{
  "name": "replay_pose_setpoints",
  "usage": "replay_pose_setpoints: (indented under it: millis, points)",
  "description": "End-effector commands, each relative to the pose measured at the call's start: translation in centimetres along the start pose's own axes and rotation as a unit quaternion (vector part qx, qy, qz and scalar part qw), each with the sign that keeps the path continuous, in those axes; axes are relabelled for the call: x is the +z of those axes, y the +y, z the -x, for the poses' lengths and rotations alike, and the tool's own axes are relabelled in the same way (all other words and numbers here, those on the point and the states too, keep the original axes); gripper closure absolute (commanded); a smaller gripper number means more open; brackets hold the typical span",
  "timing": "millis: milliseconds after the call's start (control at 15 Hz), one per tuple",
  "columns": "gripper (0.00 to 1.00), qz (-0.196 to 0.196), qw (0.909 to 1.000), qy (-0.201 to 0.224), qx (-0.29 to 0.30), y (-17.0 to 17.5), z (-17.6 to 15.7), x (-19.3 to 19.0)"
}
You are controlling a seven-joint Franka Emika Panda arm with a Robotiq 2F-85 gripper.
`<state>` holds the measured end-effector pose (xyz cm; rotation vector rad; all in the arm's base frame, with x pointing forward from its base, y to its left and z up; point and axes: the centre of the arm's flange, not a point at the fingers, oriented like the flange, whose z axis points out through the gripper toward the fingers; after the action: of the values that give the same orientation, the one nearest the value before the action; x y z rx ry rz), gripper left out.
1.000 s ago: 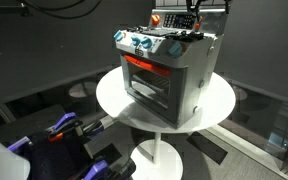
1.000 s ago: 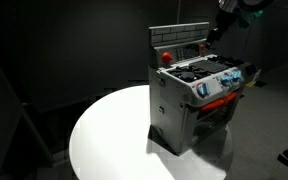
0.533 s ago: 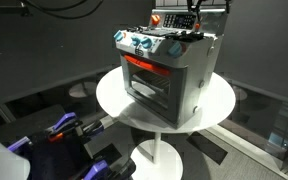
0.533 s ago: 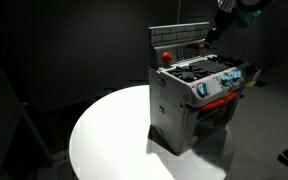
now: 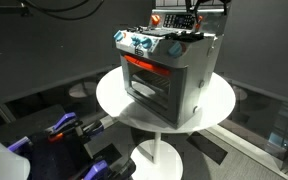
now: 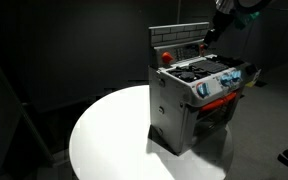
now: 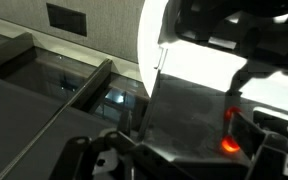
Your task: Press the top right orange button on the stove
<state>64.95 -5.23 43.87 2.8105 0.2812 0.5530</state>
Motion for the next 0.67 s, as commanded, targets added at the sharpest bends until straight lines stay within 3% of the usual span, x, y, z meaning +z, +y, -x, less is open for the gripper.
replay_pose_setpoints:
  millis: [0,600]
  points:
    - [0.00,0.014,0.9998,0.009,0.011,-0.1,-1.5,0.3]
    - [0.00,0.030,0.9994,0.011,0.012,0.1,-2.5,0.8]
